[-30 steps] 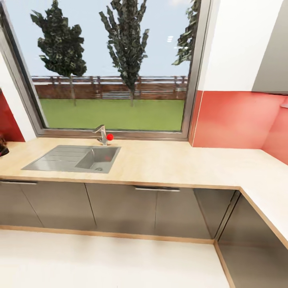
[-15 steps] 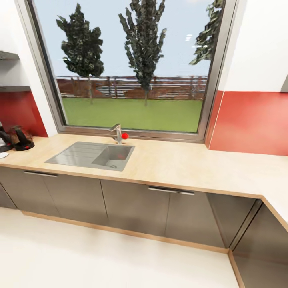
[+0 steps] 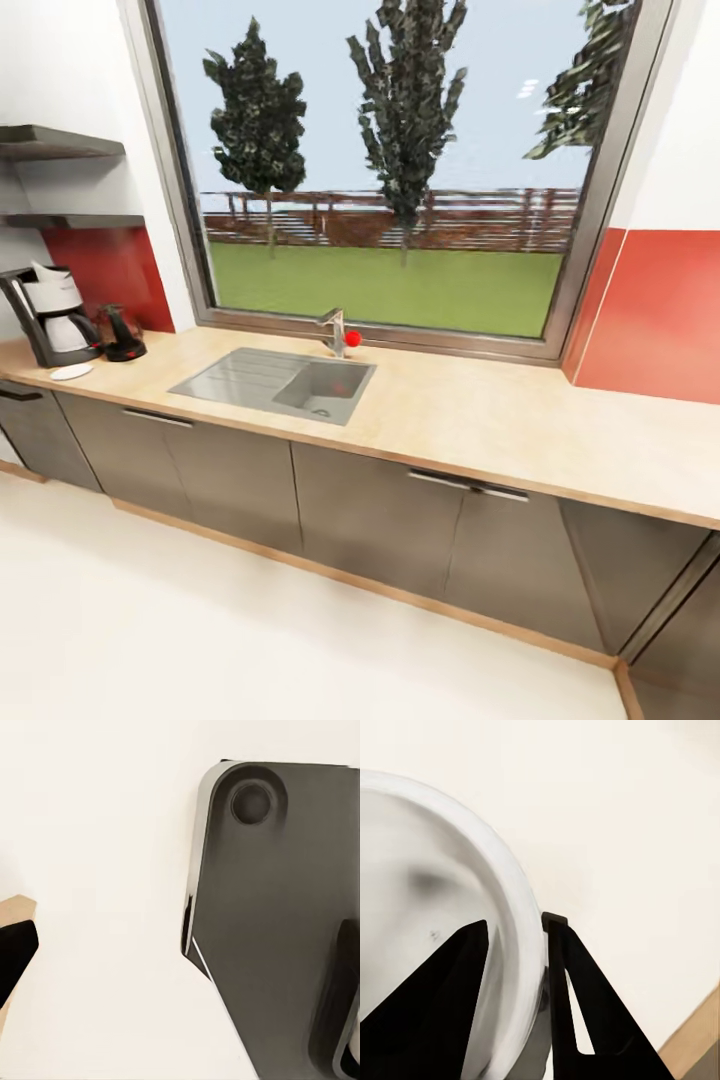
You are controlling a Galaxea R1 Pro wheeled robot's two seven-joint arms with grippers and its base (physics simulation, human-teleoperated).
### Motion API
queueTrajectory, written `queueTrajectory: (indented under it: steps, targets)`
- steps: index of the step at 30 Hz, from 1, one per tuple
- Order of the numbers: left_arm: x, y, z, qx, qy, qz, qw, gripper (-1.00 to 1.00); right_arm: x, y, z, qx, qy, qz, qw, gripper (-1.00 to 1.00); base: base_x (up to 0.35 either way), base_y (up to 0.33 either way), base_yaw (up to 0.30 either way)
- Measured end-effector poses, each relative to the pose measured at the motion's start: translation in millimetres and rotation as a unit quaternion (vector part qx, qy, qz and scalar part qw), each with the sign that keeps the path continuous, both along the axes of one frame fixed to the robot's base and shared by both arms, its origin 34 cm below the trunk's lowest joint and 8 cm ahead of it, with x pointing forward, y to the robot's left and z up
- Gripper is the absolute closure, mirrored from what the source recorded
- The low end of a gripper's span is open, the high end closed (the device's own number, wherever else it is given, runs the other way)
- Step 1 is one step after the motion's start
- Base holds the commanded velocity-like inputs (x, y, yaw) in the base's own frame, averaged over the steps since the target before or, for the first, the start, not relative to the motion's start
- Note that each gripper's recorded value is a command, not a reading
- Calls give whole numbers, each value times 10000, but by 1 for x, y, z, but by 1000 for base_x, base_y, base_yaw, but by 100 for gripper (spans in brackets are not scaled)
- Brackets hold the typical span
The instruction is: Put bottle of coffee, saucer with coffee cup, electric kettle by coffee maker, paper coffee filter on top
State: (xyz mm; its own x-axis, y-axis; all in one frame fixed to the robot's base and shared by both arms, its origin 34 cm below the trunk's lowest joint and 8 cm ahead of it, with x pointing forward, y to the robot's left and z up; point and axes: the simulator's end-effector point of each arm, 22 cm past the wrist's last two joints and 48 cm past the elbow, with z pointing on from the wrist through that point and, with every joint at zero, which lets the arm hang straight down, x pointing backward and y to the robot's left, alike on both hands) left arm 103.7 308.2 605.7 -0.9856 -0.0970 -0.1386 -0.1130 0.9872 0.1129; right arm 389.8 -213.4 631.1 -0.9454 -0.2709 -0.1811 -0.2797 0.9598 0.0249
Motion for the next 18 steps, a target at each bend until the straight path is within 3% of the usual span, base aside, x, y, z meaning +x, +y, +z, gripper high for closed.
queueTrajectory:
  steps: [18]
  targets:
    - [5, -8, -1, -59, -56, 33, 10000, -100, 0, 1, 0, -11, -7, 10, 10000, 100, 0, 0, 285]
